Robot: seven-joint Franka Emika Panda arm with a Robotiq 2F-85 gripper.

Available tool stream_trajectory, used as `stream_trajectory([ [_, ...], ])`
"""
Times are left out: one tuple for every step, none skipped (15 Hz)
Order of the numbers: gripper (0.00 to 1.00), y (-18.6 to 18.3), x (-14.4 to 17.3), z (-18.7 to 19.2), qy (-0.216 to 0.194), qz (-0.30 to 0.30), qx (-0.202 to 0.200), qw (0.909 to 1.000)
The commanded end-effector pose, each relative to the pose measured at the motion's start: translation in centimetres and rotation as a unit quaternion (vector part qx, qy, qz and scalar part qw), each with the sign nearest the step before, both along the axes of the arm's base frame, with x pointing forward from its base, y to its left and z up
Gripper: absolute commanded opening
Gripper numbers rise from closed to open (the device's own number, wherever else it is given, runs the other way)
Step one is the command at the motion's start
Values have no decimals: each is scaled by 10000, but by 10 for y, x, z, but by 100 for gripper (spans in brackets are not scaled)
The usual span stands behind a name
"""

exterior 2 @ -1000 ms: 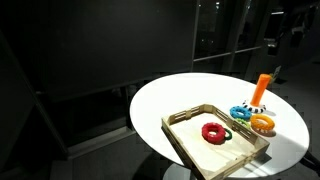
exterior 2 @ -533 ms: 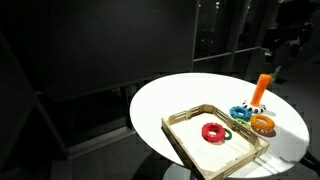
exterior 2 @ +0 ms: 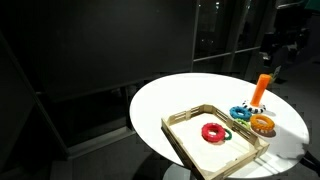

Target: Put the orange ring in the box.

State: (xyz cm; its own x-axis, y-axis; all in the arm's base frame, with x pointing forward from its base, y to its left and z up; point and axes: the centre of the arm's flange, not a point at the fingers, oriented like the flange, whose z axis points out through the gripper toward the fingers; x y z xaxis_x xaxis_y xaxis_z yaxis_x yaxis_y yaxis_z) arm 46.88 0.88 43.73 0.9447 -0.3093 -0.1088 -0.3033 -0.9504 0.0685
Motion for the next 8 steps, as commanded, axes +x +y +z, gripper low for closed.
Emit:
stream_trajectory([
  [100,-9,1,-14,65,-118,95,9999],
  [100,-13,1,-22,83,-155,117,9998],
  [100,-16,1,-30,100,-209,151,9996],
  [100,-19,0,-40,106,-244,183,9995],
  [100,-21,-1,-51,84,-290,210,9993],
  [100,-24,-1,-61,51,-349,210,9992],
  [100,-27,-3,-73,27,-390,219,9990],
  [100,-30,-4,-85,5,-439,225,9988],
])
